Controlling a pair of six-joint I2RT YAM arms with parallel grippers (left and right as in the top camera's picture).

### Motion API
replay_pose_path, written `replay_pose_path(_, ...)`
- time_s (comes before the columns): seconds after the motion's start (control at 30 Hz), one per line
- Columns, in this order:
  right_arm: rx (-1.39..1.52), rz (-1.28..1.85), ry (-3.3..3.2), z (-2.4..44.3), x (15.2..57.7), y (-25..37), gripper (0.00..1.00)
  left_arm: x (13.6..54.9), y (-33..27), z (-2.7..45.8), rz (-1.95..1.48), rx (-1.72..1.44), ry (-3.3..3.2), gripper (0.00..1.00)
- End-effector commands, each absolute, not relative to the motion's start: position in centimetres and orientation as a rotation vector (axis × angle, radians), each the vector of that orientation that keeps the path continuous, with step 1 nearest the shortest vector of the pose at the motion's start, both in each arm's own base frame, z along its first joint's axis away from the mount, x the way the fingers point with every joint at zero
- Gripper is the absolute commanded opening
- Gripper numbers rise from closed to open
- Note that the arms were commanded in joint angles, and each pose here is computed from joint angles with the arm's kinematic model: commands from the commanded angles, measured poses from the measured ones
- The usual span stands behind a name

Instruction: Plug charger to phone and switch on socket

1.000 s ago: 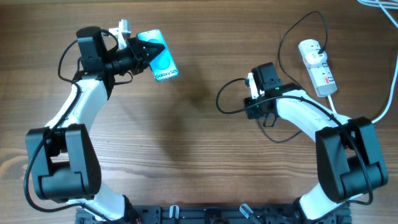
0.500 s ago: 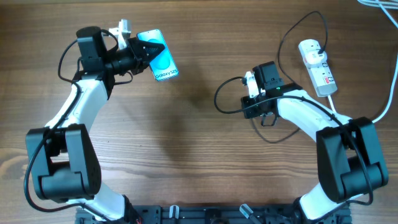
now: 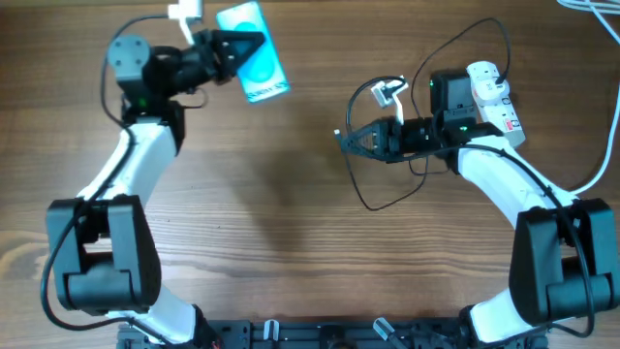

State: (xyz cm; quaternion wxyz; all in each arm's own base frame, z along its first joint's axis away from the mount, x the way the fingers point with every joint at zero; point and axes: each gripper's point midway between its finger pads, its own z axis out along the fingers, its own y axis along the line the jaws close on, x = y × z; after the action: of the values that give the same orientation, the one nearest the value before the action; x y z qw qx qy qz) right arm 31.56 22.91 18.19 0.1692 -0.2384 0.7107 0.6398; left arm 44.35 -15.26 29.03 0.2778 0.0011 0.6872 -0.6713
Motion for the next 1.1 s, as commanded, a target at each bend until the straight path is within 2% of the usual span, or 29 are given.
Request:
replay_pose_path(0.0, -0.766, 2.058, 1.925, 22.3, 29.5, 24.1, 0.04, 44.4, -18.3, 30.2, -1.853, -0.081, 1.839, 0.04)
replay_pose_path(0.23, -0.891, 2.055, 1.879, 26.7, 29.2, 26.4, 0.04, 43.6, -20.3, 30.2, -1.879, -0.046, 1.849, 0.04)
replay_pose_path(0.37, -0.865, 2.033, 1.86, 28.6, 29.5, 26.5, 0.04, 43.3, -20.4, 30.2, -1.889, -0.025, 1.859, 0.04)
replay_pose_path(0.83, -0.61, 2.001, 1.933, 26.9, 32.5, 27.0, 0.04, 43.0, -20.8, 30.4, -1.93, -0.051, 1.872, 0.04)
replay_pose_path(1.07, -0.595, 1.97, 1.935, 26.3, 32.9, 27.1, 0.04, 42.8, -21.3, 30.4, -1.928, -0.033, 1.87, 0.04)
